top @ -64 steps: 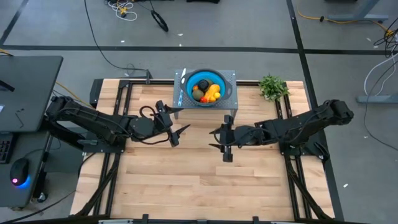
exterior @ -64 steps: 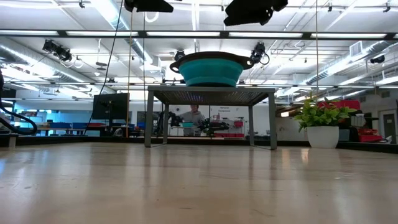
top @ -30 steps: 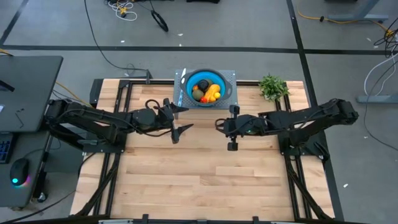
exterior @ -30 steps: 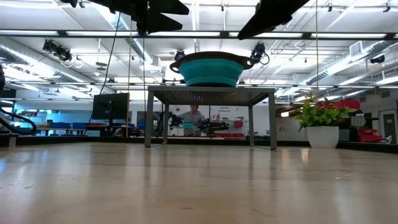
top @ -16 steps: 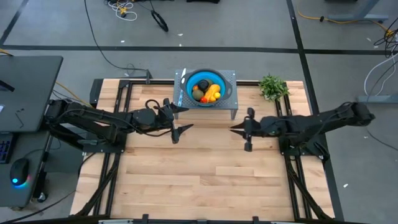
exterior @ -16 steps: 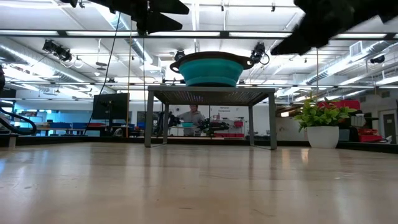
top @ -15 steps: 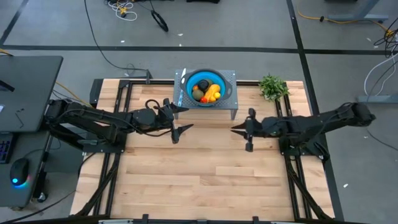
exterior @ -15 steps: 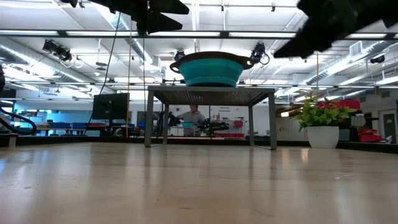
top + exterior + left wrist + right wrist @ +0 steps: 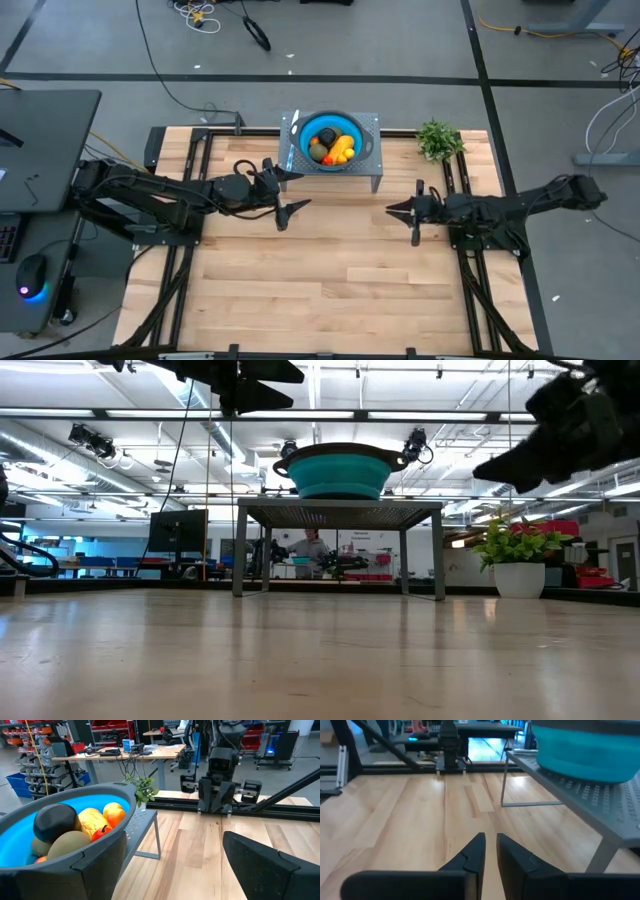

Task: Pick & Place Fruit
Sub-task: Return to Home Position

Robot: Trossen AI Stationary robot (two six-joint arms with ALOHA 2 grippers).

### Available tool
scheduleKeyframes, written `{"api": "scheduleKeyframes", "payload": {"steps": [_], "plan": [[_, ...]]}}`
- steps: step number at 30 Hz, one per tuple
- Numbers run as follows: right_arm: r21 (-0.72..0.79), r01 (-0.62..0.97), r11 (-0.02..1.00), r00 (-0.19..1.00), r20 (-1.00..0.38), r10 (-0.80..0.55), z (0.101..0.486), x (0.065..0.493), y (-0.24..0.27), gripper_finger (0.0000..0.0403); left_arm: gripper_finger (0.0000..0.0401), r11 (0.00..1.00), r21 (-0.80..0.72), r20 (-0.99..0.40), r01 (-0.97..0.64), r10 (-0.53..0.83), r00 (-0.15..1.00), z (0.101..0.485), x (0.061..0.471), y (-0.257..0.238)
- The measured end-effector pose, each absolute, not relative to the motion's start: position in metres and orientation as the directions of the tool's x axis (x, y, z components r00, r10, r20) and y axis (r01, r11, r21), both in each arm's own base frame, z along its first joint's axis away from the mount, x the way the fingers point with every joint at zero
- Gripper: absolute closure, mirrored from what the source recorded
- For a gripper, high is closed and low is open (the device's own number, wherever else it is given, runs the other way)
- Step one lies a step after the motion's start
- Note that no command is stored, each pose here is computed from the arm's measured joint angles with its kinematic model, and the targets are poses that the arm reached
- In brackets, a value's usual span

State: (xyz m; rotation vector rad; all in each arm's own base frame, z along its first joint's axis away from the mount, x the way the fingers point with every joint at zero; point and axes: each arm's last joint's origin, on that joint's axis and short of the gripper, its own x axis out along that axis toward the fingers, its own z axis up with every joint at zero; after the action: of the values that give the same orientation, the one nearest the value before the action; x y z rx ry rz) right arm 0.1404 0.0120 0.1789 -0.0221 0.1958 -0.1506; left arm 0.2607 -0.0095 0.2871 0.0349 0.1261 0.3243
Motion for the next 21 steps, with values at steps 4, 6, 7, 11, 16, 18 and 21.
{"api": "scheduleKeyframes", "payload": {"steps": [4,6,7,11,16,18,21], "plan": [[-0.016,0.140,0.990,0.980,-0.144,-0.141,0.161,0.131,0.011,0.0349,0.0061,0.947,0.055,-0.118,-0.316,0.320,0.940,0.287,0.261,-0.010],[0.002,0.141,0.990,0.982,-0.127,-0.139,0.155,0.128,0.011,0.0349,0.0061,0.947,0.054,-0.117,-0.316,0.320,0.940,0.287,0.261,-0.010],[0.013,0.140,0.990,0.982,-0.130,-0.137,0.155,0.128,0.011,0.0349,0.0061,0.947,0.054,-0.118,-0.316,0.320,0.940,0.287,0.261,-0.010],[0.010,0.121,0.993,0.985,-0.127,-0.119,0.155,0.128,0.011,0.0349,0.0061,0.945,0.053,-0.117,-0.324,0.328,0.937,0.287,0.261,-0.007],[-0.036,0.144,0.989,0.981,-0.126,-0.147,0.155,0.128,0.010,0.0349,0.0061,0.942,0.040,-0.117,-0.334,0.336,0.935,0.287,0.261,-0.005],[-0.055,0.164,0.985,0.978,-0.125,-0.170,0.155,0.128,0.010,0.0349,0.0061,0.942,0.043,-0.117,-0.333,0.336,0.935,0.287,0.261,-0.005],[-0.059,0.165,0.984,0.981,-0.096,-0.171,0.158,0.127,0.009,0.0349,0.0061,0.942,0.044,-0.117,-0.333,0.336,0.935,0.287,0.261,-0.005]]}}
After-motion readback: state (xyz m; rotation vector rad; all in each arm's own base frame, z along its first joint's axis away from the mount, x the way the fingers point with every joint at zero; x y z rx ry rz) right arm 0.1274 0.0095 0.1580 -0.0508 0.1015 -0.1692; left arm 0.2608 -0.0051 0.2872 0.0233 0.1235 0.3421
